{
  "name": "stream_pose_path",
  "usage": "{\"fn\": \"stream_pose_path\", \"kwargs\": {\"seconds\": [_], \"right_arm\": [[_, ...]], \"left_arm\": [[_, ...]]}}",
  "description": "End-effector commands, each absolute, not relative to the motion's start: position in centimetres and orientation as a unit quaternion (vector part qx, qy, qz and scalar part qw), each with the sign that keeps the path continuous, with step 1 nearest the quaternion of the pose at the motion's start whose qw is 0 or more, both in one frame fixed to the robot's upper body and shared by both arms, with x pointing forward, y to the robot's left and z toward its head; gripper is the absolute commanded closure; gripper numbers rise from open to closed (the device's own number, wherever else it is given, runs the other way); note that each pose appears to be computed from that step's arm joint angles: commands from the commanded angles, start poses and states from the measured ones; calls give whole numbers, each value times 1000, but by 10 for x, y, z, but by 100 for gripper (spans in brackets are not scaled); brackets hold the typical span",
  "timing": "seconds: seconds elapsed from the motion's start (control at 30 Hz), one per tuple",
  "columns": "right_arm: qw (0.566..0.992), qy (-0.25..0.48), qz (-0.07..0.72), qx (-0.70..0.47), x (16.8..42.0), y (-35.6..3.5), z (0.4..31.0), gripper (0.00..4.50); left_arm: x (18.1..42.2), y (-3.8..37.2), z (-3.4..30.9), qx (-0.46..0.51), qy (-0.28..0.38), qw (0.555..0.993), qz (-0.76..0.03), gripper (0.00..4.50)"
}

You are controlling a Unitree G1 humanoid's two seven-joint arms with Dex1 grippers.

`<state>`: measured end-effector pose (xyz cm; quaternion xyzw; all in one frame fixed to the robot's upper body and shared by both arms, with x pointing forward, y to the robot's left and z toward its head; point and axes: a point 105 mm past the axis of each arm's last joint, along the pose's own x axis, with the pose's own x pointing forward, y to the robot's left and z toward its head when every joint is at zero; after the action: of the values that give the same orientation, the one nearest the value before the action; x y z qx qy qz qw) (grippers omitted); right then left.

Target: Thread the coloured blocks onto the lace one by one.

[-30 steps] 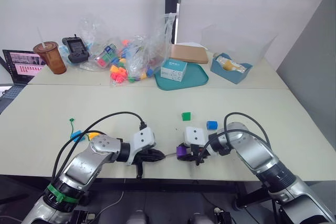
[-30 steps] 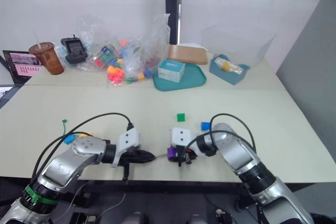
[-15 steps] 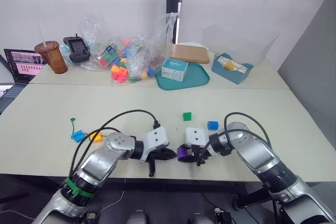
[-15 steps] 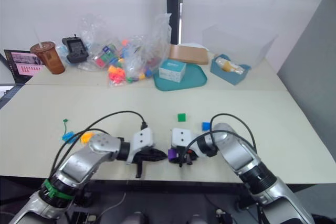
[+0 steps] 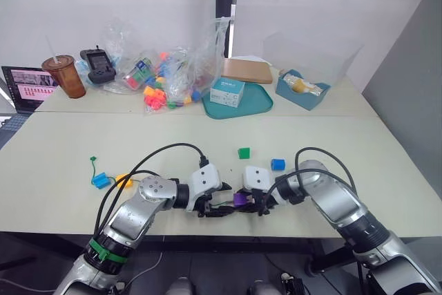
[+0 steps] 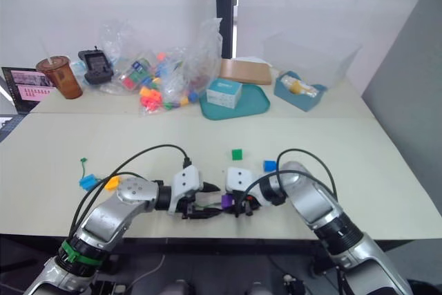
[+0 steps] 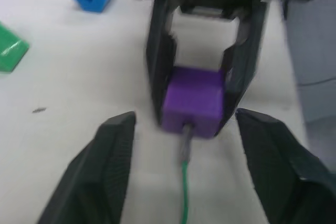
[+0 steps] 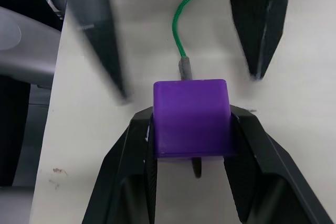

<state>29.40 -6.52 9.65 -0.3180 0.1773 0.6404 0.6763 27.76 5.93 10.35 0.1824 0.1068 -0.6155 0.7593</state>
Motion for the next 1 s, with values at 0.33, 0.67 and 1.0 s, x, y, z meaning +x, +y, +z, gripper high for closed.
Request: {"fn": "stream_pose_path", "kwargs": {"seconds": [0.33,0.67,1.0], "right_arm": [[668,201,641,-320,291,-67,84,330],[672,201,637,-321,293,-69,86,330],[674,204,633,-321,293,-70,85,330]], "left_arm": [[278,95,96,183,132,784,-578,342],[280,92,92,195,136,770,-592,449],[287,59,102,189,100,755,-620,449]]}}
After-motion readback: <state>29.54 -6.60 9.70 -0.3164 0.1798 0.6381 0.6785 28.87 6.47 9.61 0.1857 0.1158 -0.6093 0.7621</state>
